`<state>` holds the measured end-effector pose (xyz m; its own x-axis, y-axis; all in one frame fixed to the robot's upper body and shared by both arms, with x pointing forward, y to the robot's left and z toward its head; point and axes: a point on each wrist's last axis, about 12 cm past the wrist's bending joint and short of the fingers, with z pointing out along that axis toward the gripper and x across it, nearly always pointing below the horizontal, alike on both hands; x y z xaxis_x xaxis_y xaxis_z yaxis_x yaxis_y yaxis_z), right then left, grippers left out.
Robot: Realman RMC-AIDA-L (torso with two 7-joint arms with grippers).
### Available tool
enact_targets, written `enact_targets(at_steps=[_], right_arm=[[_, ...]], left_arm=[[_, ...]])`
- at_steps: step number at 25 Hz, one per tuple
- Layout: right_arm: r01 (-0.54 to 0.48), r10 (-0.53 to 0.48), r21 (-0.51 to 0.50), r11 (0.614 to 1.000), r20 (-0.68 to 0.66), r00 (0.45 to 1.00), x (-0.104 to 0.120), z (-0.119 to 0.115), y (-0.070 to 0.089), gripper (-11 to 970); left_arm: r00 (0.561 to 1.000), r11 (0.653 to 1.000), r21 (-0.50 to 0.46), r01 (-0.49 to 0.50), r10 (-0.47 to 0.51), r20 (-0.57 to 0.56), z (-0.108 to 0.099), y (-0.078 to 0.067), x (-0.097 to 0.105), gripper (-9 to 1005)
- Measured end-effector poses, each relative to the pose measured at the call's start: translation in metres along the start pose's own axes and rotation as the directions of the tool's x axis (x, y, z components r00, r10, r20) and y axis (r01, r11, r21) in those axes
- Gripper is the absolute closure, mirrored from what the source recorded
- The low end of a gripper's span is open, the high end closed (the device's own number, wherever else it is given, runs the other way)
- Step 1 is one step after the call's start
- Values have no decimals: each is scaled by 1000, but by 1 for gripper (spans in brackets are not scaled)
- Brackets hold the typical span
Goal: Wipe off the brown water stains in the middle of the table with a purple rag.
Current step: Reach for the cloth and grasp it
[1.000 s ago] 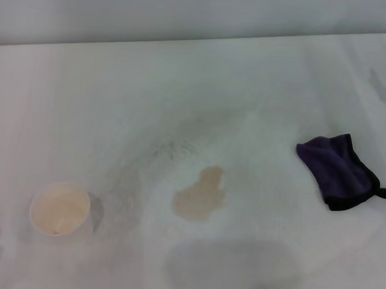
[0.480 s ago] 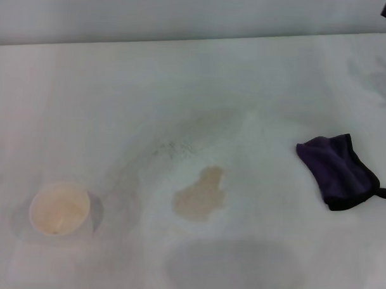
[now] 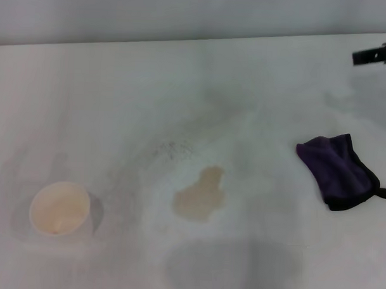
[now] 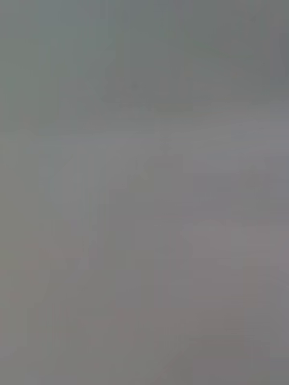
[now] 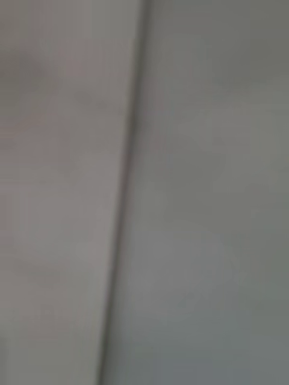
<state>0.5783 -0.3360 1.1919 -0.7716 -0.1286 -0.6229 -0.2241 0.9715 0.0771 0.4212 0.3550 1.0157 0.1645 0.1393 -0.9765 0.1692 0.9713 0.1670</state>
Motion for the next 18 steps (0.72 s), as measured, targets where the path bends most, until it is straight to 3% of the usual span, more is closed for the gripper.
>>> enact_targets(at_steps=[8, 18], right_arm=[[51, -53, -14, 999, -177, 983, 4, 14, 39, 121], [68, -64, 2, 998, -328, 943, 14, 25, 54, 124]], left_arm=[[1000, 1000, -1, -10, 10, 11, 9, 4, -2, 124], [1000, 1000, -2, -30, 30, -4, 17, 7, -1, 125]])
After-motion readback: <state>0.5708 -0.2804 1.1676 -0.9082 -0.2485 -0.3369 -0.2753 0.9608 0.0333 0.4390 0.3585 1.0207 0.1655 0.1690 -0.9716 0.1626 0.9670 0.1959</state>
